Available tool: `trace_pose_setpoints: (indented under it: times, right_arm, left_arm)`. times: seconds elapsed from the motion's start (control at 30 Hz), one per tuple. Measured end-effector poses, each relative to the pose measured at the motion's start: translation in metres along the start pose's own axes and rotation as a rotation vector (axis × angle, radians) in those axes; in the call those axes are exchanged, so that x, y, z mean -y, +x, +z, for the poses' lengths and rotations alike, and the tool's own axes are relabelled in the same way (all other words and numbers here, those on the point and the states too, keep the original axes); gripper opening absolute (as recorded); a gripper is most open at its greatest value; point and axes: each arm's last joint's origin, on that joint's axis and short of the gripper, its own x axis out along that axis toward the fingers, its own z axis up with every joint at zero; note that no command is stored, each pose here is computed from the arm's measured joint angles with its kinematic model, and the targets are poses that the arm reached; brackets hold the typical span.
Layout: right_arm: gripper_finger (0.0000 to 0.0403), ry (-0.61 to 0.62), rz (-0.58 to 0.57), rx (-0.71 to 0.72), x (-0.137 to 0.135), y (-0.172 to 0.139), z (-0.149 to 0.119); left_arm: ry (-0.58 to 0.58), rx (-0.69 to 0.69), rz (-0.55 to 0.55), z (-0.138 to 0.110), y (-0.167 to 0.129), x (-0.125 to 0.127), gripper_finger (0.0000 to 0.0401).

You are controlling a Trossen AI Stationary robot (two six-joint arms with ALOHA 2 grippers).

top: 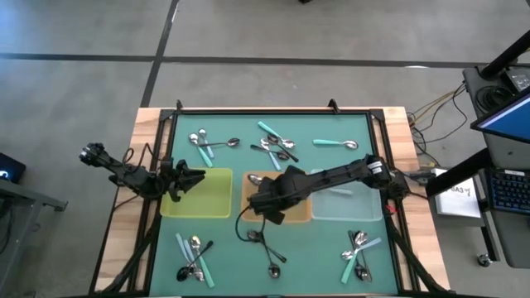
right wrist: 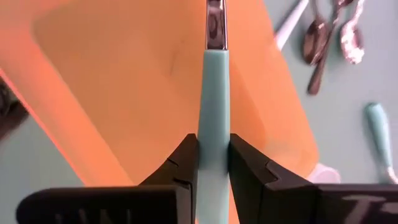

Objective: Sort silverware by color (type)
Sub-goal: Put the green spoon into the orange bin, then put the black spoon into the yellow bin

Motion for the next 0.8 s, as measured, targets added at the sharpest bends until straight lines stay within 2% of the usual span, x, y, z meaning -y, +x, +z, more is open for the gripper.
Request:
trace_pose_setpoints:
  times: [0.07, 0.23, 0.37, 0.47, 0.67, 0.8]
  right_arm:
    - [0.0069, 0.010, 0.006, -0.028, -0.001, 0.005, -0.002]
    - [0.0148, 0.097, -0.006, -0.056, -0.002, 0.011, -0.006]
    - [0.0186, 0.182, 0.061, -0.108, -0.004, 0.009, -0.006]
    - [0.0194, 0.223, 0.135, -0.111, -0.014, 0.003, -0.009]
    - [0.0185, 0.218, 0.356, -0.028, -0.066, -0.013, -0.028]
    - [0.0173, 0.213, 0.377, -0.033, -0.097, -0.005, -0.047]
  left_arm:
    - [0.000, 0.000, 0.000, 0.000, 0.000, 0.000, 0.0120]
    - [0.000, 0.000, 0.000, 0.000, 0.000, 0.000, 0.0120]
    - [0.000, 0.000, 0.000, 0.000, 0.000, 0.000, 0.0120]
    - [0.000, 0.000, 0.000, 0.000, 0.000, 0.000, 0.0120]
    - [0.000, 0.000, 0.000, 0.000, 0.000, 0.000, 0.0120]
    - [-0.001, 0.000, 0.000, 0.000, 0.000, 0.000, 0.0120]
